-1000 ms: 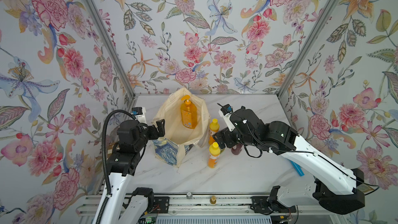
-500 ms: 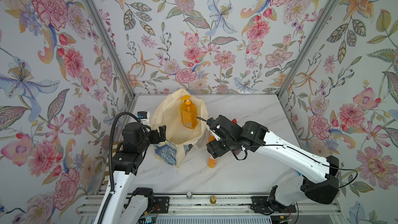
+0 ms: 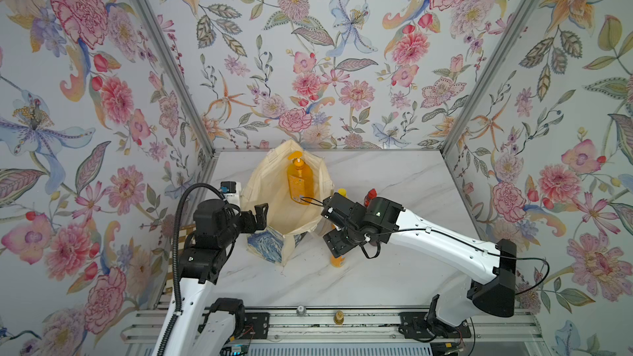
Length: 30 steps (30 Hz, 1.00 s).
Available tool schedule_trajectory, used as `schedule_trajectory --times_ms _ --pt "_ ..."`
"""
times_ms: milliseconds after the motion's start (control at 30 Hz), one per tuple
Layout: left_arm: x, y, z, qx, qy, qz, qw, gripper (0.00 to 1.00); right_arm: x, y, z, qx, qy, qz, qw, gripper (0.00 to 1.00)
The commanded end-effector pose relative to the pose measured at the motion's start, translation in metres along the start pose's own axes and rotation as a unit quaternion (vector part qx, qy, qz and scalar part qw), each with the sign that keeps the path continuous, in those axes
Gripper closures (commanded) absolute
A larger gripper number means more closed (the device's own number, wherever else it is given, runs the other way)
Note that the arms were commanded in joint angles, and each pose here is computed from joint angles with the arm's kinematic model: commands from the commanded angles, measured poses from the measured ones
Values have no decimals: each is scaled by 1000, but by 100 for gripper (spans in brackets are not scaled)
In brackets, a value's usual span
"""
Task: Pack dish soap into the shopping bag
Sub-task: Pick up the bottle of dish soap at the center of the board.
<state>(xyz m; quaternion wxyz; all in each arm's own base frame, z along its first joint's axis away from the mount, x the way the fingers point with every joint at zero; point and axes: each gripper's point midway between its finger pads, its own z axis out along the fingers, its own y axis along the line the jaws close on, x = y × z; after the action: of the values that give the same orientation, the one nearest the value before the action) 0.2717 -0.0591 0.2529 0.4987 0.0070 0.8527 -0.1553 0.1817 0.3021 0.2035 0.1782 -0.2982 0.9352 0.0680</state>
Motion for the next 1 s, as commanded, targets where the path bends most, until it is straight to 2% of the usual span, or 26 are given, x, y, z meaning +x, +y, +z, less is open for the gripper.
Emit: schedule_trajectory --times_ms 0,367,667,800,967 --pt "16 -3 4 15 21 -16 1000 1 8 -8 13 34 17 2 999 23" --pt "27 -4 9 22 38 -24 999 1 8 -9 24 36 4 6 999 28" --pt "31 -3 8 17 54 -28 998 0 2 -11 26 40 -12 14 999 28" --pt "37 1 6 4 74 -31 997 1 2 -12 28 43 -13 17 999 23" --pt "45 6 2 -13 96 -35 995 1 0 -11 26 37 -17 18 999 27"
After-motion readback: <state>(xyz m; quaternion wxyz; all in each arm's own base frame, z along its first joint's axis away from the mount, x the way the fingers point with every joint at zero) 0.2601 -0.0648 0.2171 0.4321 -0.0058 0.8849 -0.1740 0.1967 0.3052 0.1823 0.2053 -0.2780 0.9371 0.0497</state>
